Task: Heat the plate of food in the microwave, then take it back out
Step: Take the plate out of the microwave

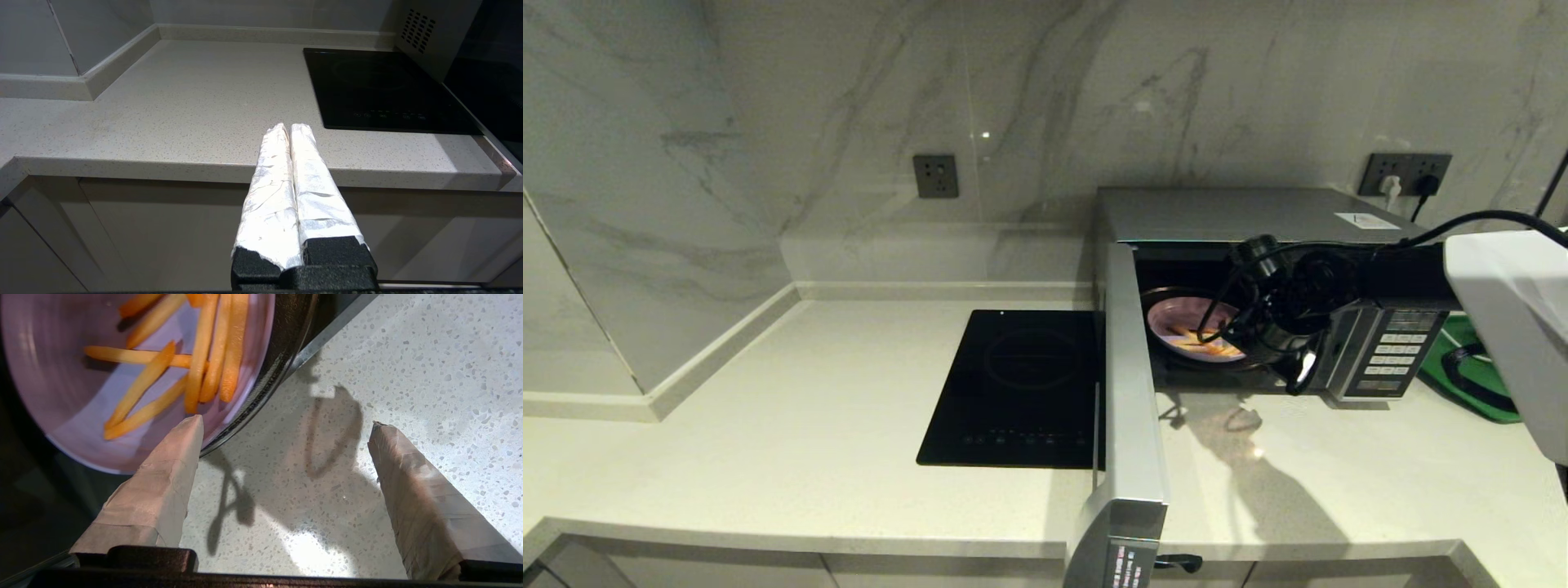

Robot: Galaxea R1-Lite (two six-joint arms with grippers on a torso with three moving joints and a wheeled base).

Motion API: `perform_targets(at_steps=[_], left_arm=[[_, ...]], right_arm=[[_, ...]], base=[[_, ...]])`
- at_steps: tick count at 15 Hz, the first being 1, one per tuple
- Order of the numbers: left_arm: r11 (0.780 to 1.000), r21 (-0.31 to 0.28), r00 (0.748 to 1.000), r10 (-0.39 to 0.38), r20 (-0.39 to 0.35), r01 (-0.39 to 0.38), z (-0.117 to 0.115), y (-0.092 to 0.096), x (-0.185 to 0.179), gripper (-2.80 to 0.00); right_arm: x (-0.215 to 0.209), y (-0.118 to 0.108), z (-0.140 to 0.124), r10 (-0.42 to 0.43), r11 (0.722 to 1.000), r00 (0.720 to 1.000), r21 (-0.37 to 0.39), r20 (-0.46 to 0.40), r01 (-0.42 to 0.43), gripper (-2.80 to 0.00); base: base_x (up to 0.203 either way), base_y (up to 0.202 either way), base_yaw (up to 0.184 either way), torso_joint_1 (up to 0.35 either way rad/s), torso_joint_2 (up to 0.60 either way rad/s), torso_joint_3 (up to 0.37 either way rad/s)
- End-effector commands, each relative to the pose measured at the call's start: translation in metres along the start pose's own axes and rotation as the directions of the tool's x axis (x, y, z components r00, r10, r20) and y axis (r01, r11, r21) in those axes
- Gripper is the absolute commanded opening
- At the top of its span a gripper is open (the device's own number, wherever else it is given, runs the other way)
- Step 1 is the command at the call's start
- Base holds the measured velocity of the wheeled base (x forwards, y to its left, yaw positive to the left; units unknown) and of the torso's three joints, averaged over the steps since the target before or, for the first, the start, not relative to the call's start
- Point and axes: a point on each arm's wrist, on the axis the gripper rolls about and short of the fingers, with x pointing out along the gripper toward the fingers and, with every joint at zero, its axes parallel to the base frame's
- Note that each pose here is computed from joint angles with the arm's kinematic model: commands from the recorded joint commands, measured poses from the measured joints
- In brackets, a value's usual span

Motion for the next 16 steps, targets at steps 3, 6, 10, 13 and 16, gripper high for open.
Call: perform_targets(at_steps=[3,6,10,13,16], left_arm=[[1.0,0.0,1.0,0.001,0.0,-0.001,0.0,0.0,0.0,-2.8],[1.0,-0.002,1.0,0.001,0.0,-0.001,0.0,0.0,0.0,-2.8],[1.0,0.0,1.0,0.001,0.0,-0.001,0.0,0.0,0.0,-2.8],[1.0,0.0,1.0,0.001,0.0,-0.001,0.0,0.0,0.0,-2.8],[1.0,0.0,1.0,0.001,0.0,-0.001,0.0,0.0,0.0,-2.8]], right_arm=[[0.015,-0.002,-0.006,-0.047,0.999,0.999,-0.006,0.013,0.047,0.0],[0.023,-0.002,-0.008,-0.063,0.998,0.998,-0.007,0.015,0.063,0.0],[0.025,-0.004,-0.006,-0.067,0.998,0.998,0.001,0.017,0.067,0.0],[0.027,-0.006,-0.004,-0.073,0.997,0.997,0.007,0.018,0.073,0.0],[0.028,-0.004,-0.001,-0.066,0.998,0.998,0.011,0.024,0.065,0.0]], base=[[0.0,0.0,0.0,0.0,0.0,0.0],[0.0,0.0,0.0,0.0,0.0,0.0],[0.0,0.0,0.0,0.0,0.0,0.0],[0.0,0.0,0.0,0.0,0.0,0.0],[0.0,0.0,0.0,0.0,0.0,0.0]])
